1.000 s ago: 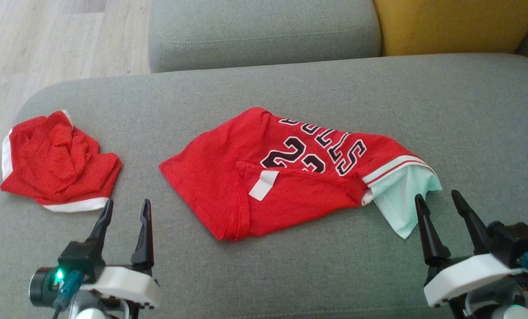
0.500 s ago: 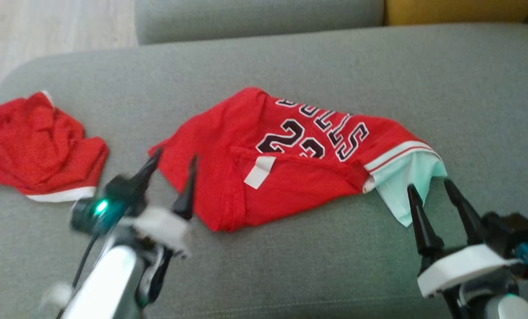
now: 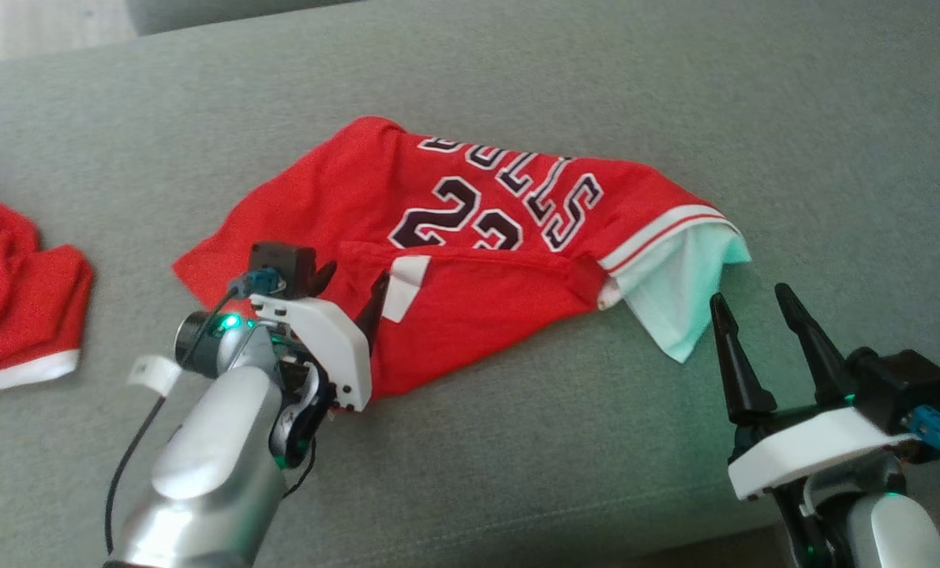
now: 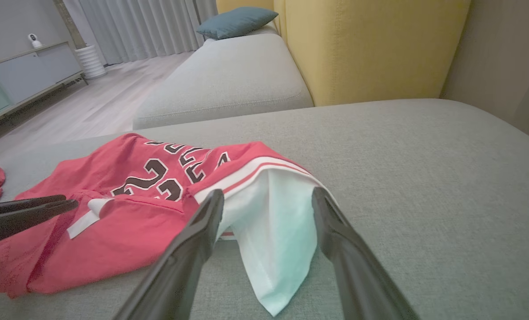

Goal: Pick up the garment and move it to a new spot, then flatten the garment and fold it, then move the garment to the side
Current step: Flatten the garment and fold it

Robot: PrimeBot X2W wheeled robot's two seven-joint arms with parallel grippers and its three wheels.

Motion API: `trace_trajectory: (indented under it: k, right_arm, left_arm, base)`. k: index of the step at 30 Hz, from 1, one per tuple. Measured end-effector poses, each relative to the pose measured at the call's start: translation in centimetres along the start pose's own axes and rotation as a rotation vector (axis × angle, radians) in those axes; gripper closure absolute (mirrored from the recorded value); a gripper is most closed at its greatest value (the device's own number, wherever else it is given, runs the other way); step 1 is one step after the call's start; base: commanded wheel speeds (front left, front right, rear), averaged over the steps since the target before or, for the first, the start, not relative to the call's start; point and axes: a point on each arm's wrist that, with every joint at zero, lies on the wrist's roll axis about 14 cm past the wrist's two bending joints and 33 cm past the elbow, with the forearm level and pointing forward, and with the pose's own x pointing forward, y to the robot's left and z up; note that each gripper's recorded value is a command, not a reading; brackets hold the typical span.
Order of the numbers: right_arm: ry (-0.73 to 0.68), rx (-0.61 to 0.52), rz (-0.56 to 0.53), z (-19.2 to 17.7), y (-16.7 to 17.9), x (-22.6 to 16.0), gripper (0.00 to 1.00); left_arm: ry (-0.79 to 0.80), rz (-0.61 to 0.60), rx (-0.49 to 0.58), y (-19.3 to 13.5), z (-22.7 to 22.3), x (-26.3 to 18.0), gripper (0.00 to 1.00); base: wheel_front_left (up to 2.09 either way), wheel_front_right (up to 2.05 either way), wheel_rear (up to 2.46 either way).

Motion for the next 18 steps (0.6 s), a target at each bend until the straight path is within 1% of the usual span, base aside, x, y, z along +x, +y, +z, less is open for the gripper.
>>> trace_trajectory:
  k: [3, 4, 5, 12, 18]
  right_arm:
    - [0.01, 0.005, -0.02, -0.4, -0.6, -0.2, 0.0]
    - [0.008, 0.006, -0.025, -0.5, -0.8, -0.2, 0.0]
    - [0.008, 0.005, -0.029, -0.5, -0.9, -0.2, 0.0]
    - [-0.006, 0.011, -0.04, -0.2, -1.3, -0.1, 0.0]
    - [-0.021, 0.011, -0.031, 0.3, -1.1, 0.0, 0.0]
  left_arm:
    - [0.066, -0.003, -0.021, 0.0, -1.5, 0.9, 0.0]
    - [0.086, -0.007, -0.028, -0.1, -2.0, 1.1, 0.47]
    - [0.097, -0.011, -0.03, -0.1, -2.3, 1.3, 1.0]
    - [-0.001, 0.009, -0.026, 0.6, -0.8, 1.5, 1.0]
    - [-0.187, 0.055, -0.016, 2.2, 2.9, -0.6, 1.0]
  base:
    - [0.0, 0.0, 0.0]
    - [0.0, 0.0, 0.0]
    - [0.0, 0.0, 0.0]
    - [0.0, 0.0, 0.0]
    - [0.0, 0.0, 0.0]
